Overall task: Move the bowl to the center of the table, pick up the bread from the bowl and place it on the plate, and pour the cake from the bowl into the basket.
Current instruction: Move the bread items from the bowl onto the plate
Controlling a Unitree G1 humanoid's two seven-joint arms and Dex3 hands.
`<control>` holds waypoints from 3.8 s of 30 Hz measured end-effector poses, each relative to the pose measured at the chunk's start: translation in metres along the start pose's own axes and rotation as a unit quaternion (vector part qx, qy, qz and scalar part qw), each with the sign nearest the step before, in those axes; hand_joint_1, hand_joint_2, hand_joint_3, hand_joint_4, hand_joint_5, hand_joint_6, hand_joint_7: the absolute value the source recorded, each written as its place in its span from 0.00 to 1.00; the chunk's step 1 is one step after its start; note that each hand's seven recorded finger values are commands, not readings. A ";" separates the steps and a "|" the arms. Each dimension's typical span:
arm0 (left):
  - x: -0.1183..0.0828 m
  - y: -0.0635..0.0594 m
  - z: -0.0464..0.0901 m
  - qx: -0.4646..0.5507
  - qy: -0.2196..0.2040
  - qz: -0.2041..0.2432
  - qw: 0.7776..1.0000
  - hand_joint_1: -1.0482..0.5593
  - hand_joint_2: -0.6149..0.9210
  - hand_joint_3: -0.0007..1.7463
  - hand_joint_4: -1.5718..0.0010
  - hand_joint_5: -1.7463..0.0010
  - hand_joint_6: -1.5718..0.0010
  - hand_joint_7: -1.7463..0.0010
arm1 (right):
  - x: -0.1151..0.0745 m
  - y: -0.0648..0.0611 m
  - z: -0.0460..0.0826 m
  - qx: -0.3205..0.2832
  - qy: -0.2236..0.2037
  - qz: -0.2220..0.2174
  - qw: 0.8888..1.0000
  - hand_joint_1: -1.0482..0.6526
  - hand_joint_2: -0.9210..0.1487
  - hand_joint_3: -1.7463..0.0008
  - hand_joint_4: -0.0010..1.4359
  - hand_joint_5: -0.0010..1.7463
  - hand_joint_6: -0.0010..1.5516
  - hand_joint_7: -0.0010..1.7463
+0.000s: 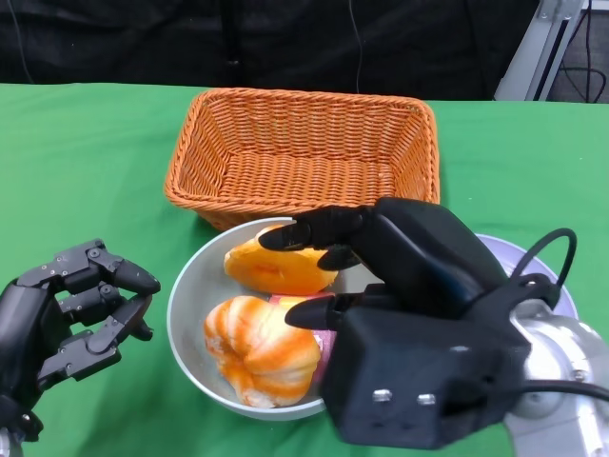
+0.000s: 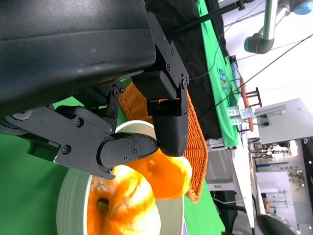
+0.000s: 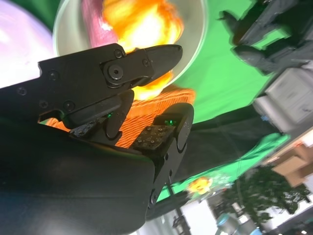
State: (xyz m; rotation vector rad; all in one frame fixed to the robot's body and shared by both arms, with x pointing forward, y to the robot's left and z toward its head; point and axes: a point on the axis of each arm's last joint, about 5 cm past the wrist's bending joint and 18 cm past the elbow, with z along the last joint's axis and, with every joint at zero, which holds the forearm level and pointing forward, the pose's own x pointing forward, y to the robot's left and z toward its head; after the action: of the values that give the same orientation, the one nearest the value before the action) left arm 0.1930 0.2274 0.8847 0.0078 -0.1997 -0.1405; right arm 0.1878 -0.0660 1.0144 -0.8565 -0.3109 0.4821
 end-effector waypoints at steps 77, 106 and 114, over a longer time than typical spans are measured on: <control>-0.001 -0.001 -0.004 0.011 -0.009 0.011 1.000 0.55 0.97 0.23 0.49 0.17 0.45 0.43 | 0.041 0.036 0.018 -0.170 0.057 0.217 0.959 0.01 0.00 0.77 0.65 0.02 0.21 0.01; -0.001 -0.001 -0.007 0.024 -0.005 0.007 1.000 0.55 0.94 0.27 0.49 0.17 0.44 0.43 | 0.068 0.048 -0.001 -0.153 0.127 0.249 0.948 0.01 0.00 0.76 0.80 0.09 0.24 0.00; -0.002 -0.001 -0.009 0.027 -0.006 0.007 1.000 0.56 0.94 0.27 0.50 0.17 0.44 0.42 | 0.075 0.054 -0.003 -0.144 0.134 0.260 0.945 0.01 0.00 0.76 0.78 0.09 0.28 0.02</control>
State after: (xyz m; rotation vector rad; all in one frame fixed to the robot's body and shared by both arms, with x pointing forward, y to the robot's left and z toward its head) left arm 0.1928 0.2263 0.8755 0.0600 -0.2158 -0.1220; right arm 0.2377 0.0014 0.9759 -1.2841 0.1093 0.8116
